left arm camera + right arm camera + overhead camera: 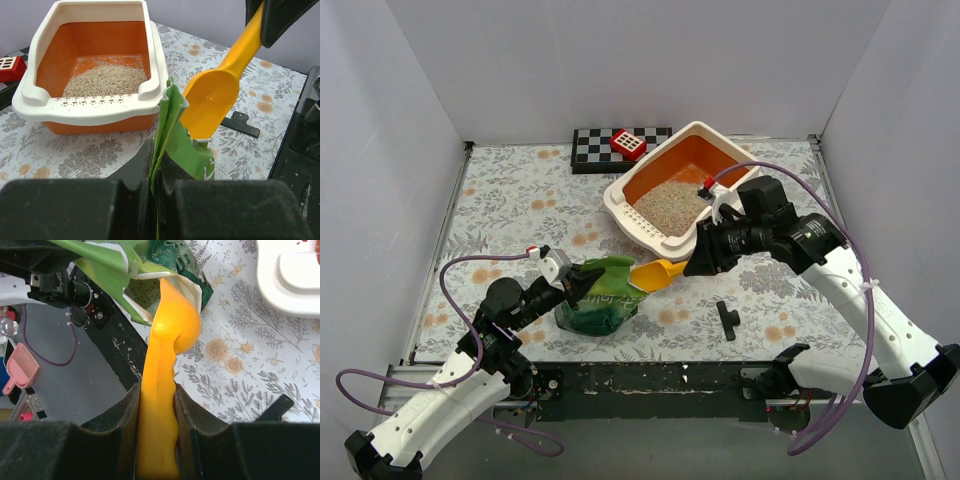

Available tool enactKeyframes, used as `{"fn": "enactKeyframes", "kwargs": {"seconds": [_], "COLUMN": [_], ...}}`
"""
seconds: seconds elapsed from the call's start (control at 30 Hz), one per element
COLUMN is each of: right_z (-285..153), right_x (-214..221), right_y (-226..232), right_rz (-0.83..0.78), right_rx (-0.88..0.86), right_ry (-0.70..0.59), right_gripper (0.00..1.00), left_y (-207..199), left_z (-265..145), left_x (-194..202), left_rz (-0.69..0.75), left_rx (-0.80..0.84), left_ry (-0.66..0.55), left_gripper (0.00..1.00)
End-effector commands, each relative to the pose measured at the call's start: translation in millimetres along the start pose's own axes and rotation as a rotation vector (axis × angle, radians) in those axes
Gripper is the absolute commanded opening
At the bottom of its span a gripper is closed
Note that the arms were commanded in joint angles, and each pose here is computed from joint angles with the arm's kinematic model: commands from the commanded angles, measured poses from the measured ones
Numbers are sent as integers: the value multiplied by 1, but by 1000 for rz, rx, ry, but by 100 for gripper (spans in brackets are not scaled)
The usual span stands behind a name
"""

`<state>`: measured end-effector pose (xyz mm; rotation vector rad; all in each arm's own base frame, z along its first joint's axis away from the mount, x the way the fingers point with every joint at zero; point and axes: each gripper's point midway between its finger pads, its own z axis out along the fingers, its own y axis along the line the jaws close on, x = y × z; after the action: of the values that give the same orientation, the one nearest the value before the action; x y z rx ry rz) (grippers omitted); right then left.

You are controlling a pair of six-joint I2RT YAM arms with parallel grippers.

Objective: Fill the litter box with clean litter

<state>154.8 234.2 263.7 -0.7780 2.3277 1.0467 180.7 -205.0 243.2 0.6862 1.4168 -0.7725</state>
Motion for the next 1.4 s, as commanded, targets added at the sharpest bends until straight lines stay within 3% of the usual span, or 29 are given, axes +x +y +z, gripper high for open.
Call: {"fn": "enactKeyframes", "kwargs": {"seconds": [0.0,0.43,0.87,1.07,1.17,1.37], "right_z": [14,77,197,220,231,231], "right_x": [-19,-8,32,38,48,53], "right_y": [11,-31,-21,-23,-19,16], "right_rz": [10,185,237,237,242,299], "right_rx": [-90,0,-84,-75,-106,-383], "right_ry": [-32,169,390,435,450,364], "right_gripper": [1,1,1,1,1,1], "left_y": [-4,-1,-4,-4,-4,-4], "left_z": [0,0,0,0,0,1], "left_x": [-1,-4,-3,-3,-1,1], "left_rz": [10,12,6,9,7,7], "left_rx": [24,9,21,22,22,28], "left_ry": [-6,-9,1,2,8,14], "left_gripper": [0,0,0,0,0,0]}}
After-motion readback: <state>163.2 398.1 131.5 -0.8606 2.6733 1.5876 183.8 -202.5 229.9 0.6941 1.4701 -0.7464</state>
